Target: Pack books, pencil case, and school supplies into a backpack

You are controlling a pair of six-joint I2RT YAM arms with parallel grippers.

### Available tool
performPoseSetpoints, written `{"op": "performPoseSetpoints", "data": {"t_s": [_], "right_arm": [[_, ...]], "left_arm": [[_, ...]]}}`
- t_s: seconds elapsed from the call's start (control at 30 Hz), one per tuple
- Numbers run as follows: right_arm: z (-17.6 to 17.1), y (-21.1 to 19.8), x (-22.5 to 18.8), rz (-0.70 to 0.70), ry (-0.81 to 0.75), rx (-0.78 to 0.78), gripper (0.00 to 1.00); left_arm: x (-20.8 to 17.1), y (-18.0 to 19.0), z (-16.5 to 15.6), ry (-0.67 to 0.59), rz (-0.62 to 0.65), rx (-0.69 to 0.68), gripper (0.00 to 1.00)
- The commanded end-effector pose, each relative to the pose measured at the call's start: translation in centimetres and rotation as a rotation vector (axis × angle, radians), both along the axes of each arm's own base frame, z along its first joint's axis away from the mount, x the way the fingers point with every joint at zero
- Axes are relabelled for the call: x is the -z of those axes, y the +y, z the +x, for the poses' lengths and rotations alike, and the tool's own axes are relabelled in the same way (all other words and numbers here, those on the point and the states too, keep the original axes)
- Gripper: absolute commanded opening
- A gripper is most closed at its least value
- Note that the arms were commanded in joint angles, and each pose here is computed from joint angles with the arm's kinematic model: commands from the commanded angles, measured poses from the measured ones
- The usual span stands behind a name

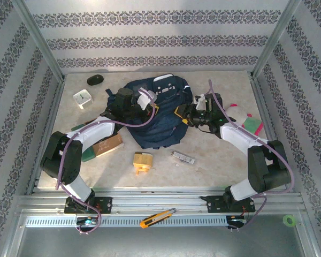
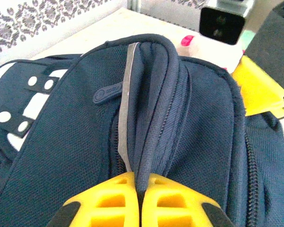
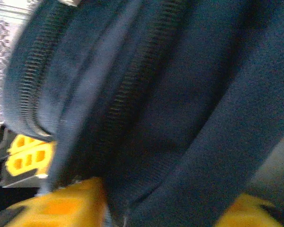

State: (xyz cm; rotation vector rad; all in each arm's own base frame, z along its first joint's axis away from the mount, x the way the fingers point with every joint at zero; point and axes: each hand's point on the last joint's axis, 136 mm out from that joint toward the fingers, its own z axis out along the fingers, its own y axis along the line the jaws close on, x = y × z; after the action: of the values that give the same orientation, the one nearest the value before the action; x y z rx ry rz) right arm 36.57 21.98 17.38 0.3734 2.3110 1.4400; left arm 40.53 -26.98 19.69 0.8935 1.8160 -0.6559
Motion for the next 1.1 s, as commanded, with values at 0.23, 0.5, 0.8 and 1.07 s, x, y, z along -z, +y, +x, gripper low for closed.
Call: {"op": "performPoseSetpoints", "data": {"t_s": [0.23, 0.5, 0.8, 1.07], "right_arm": [[1.1, 2.3, -4.4, 0.118, -0.121, 0.273, 0.00], [0.8, 3.8, -7.5, 0.110, -0.219, 0.365, 0.00], [0.3, 5.7, -8.8, 0.107, -0.260, 0.362, 0.00], [-0.3, 6.3, -9.2, 0.099, -0.281, 0.353, 0.00]], "left_arm": [[-5.8, 3.6, 1.6, -0.134, 0.064, -0.218, 0.34], [-7.8, 7.2, -4.0, 0.068, -0.049, -0.423, 0.49], [-3.9, 5.8, -11.0, 0.297, -0.086, -0.475, 0.50], [-0.8, 2.8, -10.9, 0.372, -0.038, -0.477, 0.50]]}}
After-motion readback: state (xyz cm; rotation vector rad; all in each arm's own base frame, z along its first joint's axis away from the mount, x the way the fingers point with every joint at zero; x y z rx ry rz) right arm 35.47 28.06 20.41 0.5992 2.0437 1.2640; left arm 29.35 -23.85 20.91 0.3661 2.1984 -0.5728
